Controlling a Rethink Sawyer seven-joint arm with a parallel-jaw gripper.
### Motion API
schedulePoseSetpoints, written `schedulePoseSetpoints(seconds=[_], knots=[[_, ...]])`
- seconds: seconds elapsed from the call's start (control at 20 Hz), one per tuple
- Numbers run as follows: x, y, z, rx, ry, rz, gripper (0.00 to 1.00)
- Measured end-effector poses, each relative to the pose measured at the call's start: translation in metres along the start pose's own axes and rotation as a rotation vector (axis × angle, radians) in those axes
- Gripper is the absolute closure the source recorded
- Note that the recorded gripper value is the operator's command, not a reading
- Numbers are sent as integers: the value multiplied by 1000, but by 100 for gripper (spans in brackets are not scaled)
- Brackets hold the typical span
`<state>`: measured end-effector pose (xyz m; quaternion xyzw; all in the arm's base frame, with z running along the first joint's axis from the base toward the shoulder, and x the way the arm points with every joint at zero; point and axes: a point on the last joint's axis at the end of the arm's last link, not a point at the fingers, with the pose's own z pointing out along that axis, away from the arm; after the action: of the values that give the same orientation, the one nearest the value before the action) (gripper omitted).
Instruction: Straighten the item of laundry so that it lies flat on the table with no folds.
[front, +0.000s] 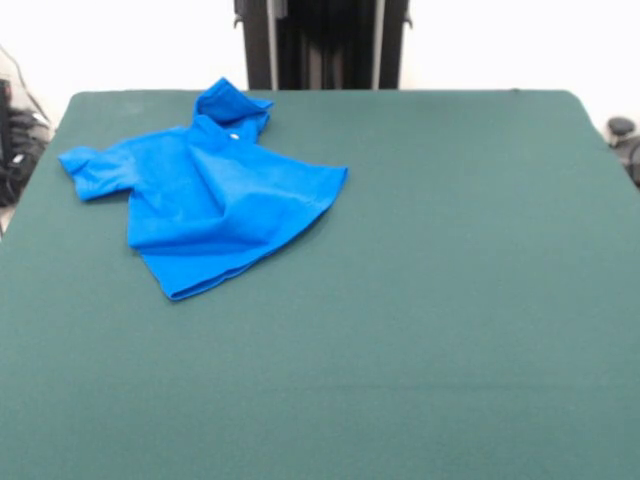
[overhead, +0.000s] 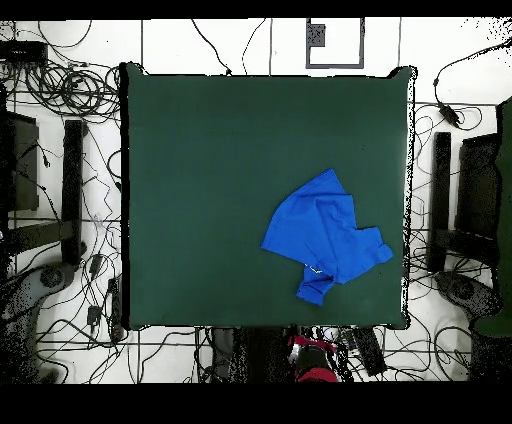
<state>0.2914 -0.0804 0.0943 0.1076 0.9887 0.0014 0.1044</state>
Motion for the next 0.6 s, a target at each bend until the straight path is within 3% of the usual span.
schedulePoseSetpoints(seconds=[0.6], knots=[[4,17,20,-33,-32,156,0]])
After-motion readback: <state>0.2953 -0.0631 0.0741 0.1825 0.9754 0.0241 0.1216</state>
